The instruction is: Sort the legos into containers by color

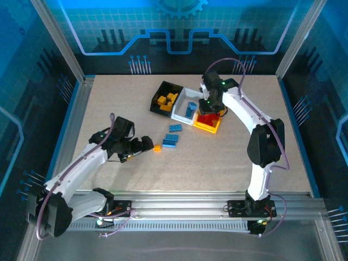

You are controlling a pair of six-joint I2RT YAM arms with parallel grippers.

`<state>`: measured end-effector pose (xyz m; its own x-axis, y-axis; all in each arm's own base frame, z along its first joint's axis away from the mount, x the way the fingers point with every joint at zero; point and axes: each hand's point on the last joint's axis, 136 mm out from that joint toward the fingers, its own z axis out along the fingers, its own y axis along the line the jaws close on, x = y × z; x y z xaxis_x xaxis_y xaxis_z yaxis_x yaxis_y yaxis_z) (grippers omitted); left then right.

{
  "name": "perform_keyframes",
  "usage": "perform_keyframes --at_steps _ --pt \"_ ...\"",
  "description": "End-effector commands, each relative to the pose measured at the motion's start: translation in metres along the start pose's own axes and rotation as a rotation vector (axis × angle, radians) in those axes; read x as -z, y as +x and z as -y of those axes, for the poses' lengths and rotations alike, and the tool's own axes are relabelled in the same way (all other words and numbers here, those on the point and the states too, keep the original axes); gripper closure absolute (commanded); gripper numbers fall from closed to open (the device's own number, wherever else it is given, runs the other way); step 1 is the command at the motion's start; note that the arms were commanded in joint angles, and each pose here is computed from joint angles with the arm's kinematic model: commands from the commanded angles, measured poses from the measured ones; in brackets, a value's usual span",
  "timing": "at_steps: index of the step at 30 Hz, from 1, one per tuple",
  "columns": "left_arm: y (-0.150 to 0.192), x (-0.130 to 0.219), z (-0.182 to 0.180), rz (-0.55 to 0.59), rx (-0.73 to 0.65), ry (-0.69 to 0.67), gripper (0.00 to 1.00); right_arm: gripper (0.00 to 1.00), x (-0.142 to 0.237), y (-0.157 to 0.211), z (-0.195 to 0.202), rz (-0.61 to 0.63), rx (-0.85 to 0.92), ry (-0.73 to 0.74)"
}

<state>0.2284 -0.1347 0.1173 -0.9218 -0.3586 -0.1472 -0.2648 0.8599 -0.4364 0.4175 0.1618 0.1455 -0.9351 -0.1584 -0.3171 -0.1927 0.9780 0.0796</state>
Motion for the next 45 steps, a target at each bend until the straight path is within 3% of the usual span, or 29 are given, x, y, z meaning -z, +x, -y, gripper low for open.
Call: perform_keyframes --at_steps 1,6,16,29,45 --pt "0.009 -0.006 0.005 -0.056 -0.092 -0.060 0.01 0.71 -0.019 0.000 0.016 -0.054 -0.055 0.016" --pt "0.012 -0.019 0.010 -0.097 -0.137 -0.089 0.01 0.65 -0.022 -0.002 0.026 -0.067 -0.078 0.020" --pt "-0.002 -0.047 0.013 -0.131 -0.216 -0.174 0.04 0.54 0.014 0.006 0.020 -0.028 -0.093 -0.019" --pt "-0.027 -0.098 0.025 -0.190 -0.280 -0.235 0.20 0.53 0.029 0.059 0.006 -0.079 -0.066 -0.053" --pt "-0.036 -0.112 -0.001 -0.202 -0.277 -0.358 0.36 0.53 0.026 0.064 0.000 -0.096 -0.071 -0.068"
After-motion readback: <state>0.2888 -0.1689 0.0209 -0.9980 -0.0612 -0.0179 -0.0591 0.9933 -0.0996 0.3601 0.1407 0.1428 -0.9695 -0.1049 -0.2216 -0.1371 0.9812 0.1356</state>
